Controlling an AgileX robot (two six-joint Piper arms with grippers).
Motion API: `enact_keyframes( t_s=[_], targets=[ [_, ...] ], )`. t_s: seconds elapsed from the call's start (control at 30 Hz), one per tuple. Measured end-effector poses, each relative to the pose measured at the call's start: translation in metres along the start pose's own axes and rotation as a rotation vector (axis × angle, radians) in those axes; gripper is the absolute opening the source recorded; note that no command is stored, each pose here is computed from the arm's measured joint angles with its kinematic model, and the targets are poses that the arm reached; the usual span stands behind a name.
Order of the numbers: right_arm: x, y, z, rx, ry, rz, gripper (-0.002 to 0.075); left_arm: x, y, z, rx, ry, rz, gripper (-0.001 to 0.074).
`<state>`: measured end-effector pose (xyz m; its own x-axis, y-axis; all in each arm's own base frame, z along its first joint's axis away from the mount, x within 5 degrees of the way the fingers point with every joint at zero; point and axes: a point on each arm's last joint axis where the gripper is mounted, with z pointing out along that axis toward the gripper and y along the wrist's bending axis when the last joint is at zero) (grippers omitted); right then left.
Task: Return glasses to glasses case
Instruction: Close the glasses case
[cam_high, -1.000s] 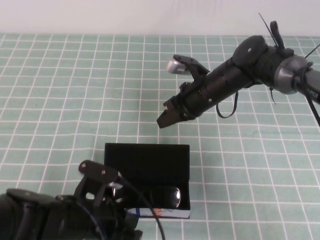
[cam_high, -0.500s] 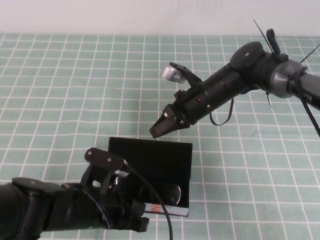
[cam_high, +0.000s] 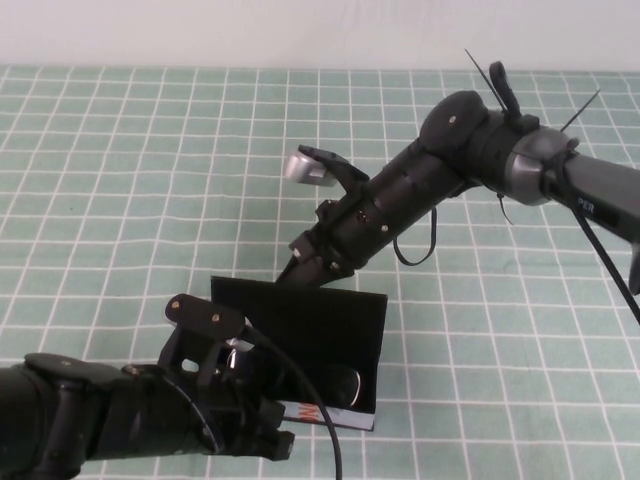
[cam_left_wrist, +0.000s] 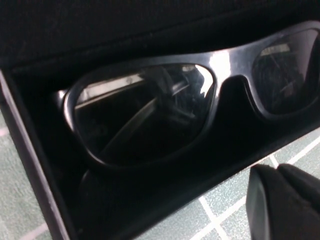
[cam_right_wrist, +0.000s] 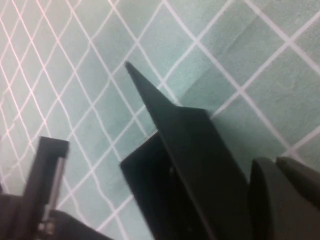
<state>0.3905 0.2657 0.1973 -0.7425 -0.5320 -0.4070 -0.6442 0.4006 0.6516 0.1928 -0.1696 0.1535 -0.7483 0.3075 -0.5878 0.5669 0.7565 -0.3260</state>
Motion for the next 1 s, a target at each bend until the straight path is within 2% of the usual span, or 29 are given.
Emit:
enact_keyframes(
  t_s=[0.2,0.57,1.0],
  targets=[
    [0.000,0.019,0.003,0.043,0.045,0.042,-0.0011,0.000,0.000,0.000,0.000,0.000,0.000,-0.0004],
    [0.031,0.051,0.021,0.071,0.190,0.031,-0.0011,0.000,0.000,0.000,0.000,0.000,0.000,-0.0004],
    [0.033,0.049,0.021,0.107,0.217,0.009,-0.0011,0.000,-0.004,0.000,0.046,0.002,0.000,-0.0004]
  ],
)
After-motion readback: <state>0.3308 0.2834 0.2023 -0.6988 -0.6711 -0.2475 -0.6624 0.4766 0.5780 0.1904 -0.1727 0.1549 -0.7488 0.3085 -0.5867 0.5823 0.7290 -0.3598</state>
